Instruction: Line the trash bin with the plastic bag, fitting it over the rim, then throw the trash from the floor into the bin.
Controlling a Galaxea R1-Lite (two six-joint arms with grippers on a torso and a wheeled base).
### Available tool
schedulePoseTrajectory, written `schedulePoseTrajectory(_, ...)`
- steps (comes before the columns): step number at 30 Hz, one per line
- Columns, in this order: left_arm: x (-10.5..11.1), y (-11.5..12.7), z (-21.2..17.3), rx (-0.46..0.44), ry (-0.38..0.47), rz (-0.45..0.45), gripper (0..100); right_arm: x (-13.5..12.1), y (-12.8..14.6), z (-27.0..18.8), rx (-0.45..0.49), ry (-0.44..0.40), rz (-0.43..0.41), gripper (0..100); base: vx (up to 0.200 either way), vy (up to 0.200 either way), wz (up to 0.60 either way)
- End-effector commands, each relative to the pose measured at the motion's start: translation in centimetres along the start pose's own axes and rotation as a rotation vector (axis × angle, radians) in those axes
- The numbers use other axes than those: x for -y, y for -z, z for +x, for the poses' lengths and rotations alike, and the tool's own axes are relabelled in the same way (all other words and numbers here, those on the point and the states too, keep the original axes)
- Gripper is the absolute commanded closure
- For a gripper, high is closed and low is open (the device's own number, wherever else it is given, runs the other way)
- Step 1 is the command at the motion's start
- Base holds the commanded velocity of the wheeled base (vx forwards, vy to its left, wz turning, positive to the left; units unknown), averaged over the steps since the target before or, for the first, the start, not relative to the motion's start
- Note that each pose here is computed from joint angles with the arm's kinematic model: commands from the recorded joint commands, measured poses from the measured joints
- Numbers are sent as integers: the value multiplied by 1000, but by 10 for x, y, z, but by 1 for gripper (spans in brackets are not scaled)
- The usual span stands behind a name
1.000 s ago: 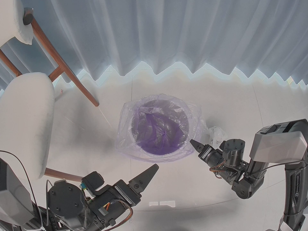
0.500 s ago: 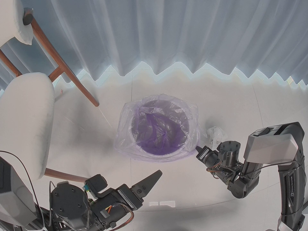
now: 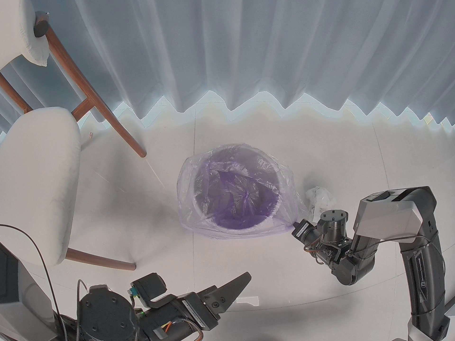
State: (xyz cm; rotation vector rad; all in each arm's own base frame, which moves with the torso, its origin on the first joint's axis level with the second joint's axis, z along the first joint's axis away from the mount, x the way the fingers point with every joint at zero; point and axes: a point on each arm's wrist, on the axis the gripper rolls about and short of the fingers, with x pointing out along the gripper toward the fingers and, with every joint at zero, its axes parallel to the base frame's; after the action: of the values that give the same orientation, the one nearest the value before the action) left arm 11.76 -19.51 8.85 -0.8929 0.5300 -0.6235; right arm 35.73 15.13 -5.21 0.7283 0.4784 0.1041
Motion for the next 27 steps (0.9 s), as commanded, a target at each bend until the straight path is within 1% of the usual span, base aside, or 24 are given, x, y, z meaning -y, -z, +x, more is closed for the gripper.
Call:
schedulePoseTrajectory(1,-1,1,-1,-7,-4,1,0,0,-8,18,4,24,16,100,0,0,0)
schedulePoseTrajectory(6,-2,2,0,-10,-9,4,0,-2,-6,34,-25,55,8,100,0,0,0)
schedulePoseTrajectory(11,-2,2,0,-6,-11,4,0,-3,-2,35,-32,50,4,100,0,0,0)
schedulePoseTrajectory(14,-3,0,1,7,-19,2,0,-9,4,32,-46,41,-4,100,0,0,0)
schedulePoseTrajectory(15,-4,-1,2,11,-22,-1,0,-10,2,31,-38,39,-1,0,0,0,0)
schedulePoseTrajectory(17,-5,-5,2,25,-25,-4,0,-14,-4,23,-8,51,15,0,0,0,0)
schedulePoseTrajectory(20,-5,-11,2,53,-25,-13,0,-28,-21,-1,48,58,77,0,0,0,0)
schedulePoseTrajectory(21,-5,-11,2,53,-25,-13,0,-28,-21,-1,48,58,77,0,0,0,0)
schedulePoseTrajectory(22,-6,-18,0,86,-31,-21,0,-34,-31,-28,44,59,105,0,0,0,0)
schedulePoseTrajectory(23,-6,-21,-1,93,-34,-23,0,-34,-32,-34,41,63,106,0,0,0,0)
schedulePoseTrajectory(25,-9,-27,-4,101,-66,-16,0,-36,-32,-67,17,73,106,0,0,0,0)
schedulePoseTrajectory(26,-9,-28,-5,101,-72,-12,0,-36,-32,-71,15,71,106,0,0,0,0)
schedulePoseTrajectory(27,-11,-28,-10,78,-109,31,0,-39,-32,-90,11,55,113,0,0,0,0)
